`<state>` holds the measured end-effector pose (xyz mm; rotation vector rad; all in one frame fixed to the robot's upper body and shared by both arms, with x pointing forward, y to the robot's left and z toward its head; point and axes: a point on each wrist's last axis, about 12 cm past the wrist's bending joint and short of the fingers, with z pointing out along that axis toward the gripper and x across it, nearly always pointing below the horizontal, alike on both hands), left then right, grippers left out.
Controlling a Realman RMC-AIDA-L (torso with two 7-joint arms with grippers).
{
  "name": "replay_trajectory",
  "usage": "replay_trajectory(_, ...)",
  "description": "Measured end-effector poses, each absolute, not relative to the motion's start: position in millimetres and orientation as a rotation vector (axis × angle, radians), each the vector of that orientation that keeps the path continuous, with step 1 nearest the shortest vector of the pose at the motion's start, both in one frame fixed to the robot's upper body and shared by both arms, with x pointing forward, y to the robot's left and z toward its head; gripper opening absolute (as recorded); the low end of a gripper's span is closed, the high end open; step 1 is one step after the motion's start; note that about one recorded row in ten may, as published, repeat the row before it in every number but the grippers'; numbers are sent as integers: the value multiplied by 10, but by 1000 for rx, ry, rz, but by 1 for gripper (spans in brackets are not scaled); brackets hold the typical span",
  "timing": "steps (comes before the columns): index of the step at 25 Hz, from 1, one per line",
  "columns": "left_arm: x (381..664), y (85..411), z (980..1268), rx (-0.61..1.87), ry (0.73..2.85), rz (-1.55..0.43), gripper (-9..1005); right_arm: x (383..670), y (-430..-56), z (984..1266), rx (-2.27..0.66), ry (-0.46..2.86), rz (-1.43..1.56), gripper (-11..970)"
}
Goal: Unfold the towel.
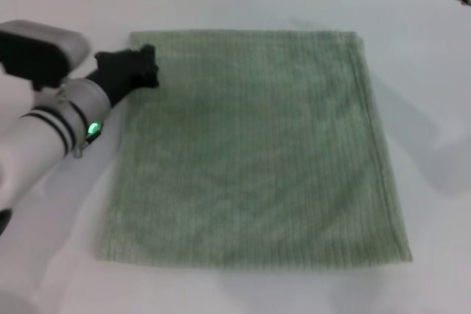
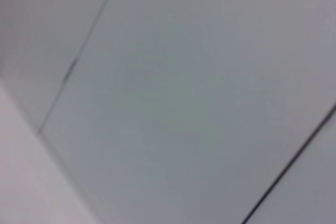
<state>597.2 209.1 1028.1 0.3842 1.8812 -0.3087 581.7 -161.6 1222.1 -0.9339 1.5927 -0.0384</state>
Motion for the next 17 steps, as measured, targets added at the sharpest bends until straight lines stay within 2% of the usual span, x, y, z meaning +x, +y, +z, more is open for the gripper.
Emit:
replay_trajectory(1,5972,2091,10281,384,1881,-309,121,5817,-1616,12221,-934,1593,-38,293)
replay_trajectory(4,5757,2234,10418,313,1633,-419,122,5835,-1632,12224,-886,1555,-45,297)
replay_trajectory(8,5669,2341,10477,260,1546,-443,124,5834,-1516,12180,-942,1528,-63,301)
replay_trajectory(12,5638,2394,10463,235,1543,-444,126,5817,-1388,12216,-982,1448,-114,303)
replay_trajectory(17,5598,2435,10472,222,1517,-445,374,5770,-1313,12183,-902,1282,-148,303)
